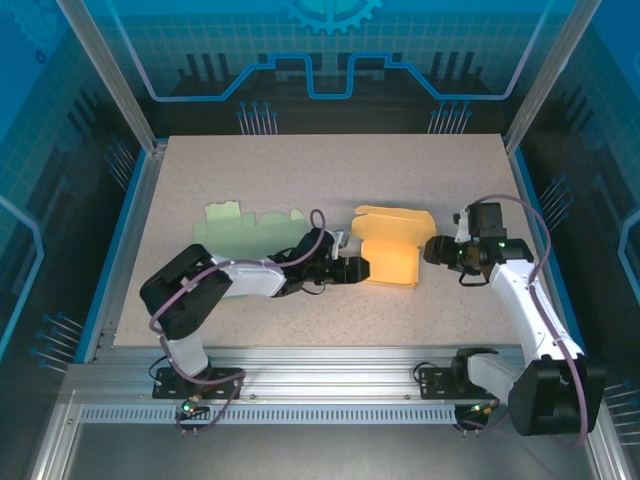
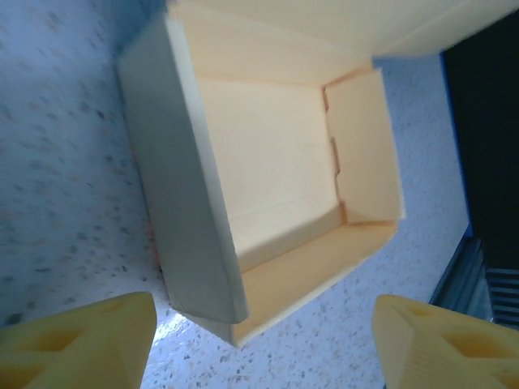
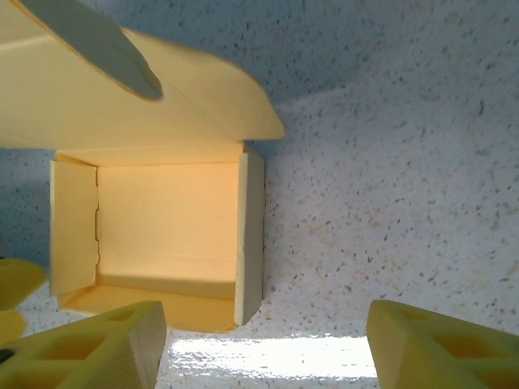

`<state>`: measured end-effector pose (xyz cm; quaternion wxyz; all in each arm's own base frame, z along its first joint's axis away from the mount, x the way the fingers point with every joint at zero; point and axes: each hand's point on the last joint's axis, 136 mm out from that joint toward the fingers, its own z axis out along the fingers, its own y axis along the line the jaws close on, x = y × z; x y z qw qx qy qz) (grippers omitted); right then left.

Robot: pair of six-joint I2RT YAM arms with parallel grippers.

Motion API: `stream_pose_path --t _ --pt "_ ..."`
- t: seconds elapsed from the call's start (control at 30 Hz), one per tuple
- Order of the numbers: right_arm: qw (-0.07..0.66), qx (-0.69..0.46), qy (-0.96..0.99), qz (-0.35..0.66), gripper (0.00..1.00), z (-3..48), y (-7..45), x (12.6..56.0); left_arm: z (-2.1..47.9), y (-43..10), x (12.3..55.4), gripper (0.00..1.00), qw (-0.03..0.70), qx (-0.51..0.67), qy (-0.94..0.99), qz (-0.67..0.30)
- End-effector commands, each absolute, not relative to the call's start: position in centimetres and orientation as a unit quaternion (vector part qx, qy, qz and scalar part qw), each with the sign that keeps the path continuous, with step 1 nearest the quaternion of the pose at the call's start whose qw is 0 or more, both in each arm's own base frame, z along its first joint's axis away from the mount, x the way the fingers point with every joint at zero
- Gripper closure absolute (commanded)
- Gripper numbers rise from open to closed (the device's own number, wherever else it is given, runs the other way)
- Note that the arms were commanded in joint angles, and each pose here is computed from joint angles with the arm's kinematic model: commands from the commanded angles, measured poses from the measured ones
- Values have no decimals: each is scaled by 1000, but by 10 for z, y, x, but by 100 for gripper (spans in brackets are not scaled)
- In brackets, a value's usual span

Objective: Fold the paper box

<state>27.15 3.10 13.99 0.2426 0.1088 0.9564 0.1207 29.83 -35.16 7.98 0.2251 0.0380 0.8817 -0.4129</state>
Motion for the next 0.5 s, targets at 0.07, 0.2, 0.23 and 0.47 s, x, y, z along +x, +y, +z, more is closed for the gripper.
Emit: stream_pose_path --t 0.07,0.2,0.23,0.47 --pt "277 80 952 106 30 163 31 282 127 -302 339 24 346 65 879 -322" --pt "292 81 950 73 28 167 20 291 137 -294 360 21 376 143 868 -291" --pt "294 81 950 65 27 167 17 293 137 -296 365 20 377 165 866 -282" --pt "293 85 951 55 24 164 9 313 129 -320 385 20 376 273 850 -248"
